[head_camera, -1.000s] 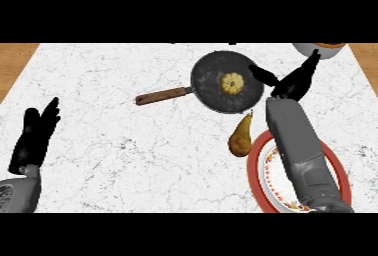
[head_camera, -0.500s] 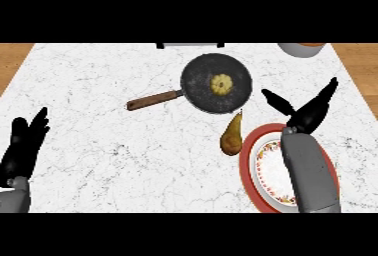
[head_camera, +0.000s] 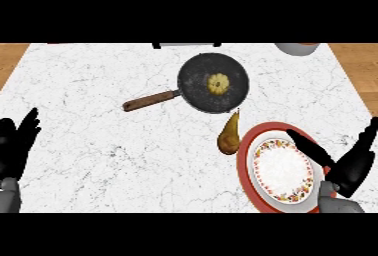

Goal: Pick the squash from the plate and place it in the pan

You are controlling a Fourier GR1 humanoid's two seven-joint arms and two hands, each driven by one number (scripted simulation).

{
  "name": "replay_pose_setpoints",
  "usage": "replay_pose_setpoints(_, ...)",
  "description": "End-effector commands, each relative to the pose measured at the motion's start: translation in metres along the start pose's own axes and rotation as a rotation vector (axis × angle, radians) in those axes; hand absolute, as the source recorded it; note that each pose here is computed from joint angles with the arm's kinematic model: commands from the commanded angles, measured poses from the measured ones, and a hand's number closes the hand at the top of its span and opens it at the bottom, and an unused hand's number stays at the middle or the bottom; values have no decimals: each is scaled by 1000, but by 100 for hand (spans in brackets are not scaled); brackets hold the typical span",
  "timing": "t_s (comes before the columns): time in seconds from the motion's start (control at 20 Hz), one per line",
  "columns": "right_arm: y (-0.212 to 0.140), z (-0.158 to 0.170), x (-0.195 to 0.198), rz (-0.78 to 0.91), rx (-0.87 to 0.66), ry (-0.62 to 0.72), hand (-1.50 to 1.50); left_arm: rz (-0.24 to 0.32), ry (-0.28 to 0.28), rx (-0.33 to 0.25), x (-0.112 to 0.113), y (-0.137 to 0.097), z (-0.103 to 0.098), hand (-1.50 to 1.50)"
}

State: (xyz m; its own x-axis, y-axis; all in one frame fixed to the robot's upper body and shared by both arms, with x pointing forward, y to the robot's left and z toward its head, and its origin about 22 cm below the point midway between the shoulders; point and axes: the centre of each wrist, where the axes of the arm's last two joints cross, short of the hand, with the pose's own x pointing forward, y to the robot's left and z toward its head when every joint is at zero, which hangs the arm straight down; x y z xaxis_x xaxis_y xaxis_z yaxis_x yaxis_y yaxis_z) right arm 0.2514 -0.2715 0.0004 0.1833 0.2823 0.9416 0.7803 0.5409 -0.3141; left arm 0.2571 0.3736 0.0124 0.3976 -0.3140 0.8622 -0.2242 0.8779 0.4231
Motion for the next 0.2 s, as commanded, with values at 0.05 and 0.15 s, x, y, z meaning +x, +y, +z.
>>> replay_pose_setpoints(0.05,-73,32,19,12,4,2,-150,-4,-13,-19,-7,-16,4,0)
replay_pose_setpoints(0.15,-87,43,27,14,3,12,-150,-3,-37,-9,9,-25,1,0)
